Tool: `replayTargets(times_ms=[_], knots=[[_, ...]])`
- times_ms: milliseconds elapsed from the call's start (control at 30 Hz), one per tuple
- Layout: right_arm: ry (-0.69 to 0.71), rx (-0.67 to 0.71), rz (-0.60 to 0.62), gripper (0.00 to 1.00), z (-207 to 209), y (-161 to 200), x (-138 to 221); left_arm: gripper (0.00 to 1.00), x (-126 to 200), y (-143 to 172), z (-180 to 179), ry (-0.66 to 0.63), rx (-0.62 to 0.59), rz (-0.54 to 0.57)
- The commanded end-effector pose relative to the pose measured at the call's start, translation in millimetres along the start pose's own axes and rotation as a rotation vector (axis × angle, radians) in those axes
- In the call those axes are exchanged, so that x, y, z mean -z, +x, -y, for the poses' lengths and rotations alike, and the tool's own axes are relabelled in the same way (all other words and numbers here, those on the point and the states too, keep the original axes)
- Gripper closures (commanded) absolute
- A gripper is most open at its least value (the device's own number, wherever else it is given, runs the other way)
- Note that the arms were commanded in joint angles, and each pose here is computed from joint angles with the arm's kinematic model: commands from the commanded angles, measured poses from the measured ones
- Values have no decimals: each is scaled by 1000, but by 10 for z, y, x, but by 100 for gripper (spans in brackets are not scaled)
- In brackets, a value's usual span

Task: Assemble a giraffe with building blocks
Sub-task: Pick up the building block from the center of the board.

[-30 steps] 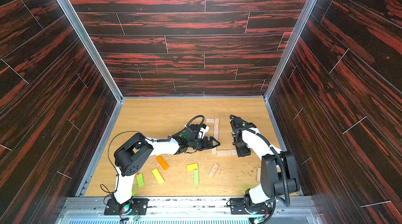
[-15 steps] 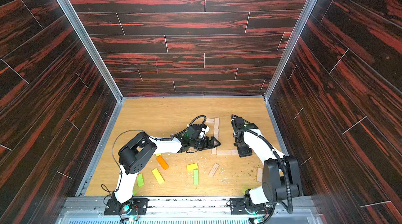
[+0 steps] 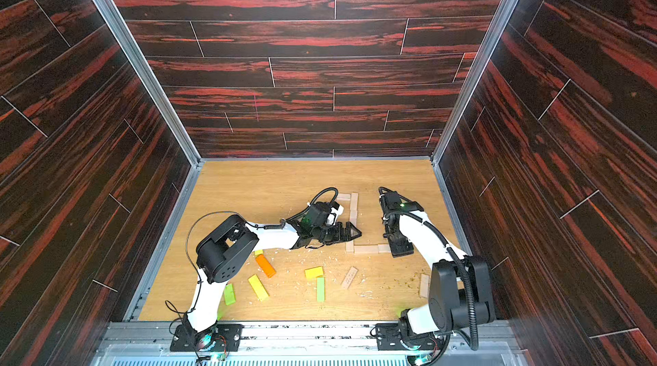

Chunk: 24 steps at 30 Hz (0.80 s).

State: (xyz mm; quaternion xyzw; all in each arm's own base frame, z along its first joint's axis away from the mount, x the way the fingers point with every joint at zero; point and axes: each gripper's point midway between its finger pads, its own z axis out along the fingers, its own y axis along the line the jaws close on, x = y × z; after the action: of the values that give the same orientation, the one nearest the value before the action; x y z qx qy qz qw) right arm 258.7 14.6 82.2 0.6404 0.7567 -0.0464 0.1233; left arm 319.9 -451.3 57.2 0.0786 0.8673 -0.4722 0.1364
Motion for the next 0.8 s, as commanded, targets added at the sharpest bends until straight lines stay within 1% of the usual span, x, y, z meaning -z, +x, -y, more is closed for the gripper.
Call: replayTargets(times_ms=[0, 400, 567, 767], knots=[[17, -2, 19, 36, 116, -54, 29, 1, -61, 41, -13, -3, 5, -19], [18, -8, 25, 36, 138, -84, 43, 1, -28, 18, 6, -7, 3, -7], [13, -9, 33, 36, 135, -111, 84, 1, 97, -39, 114, -3, -14, 20], [6, -2, 53, 36, 149, -169, 171, 0, 343, -86, 305, 15, -28, 62]])
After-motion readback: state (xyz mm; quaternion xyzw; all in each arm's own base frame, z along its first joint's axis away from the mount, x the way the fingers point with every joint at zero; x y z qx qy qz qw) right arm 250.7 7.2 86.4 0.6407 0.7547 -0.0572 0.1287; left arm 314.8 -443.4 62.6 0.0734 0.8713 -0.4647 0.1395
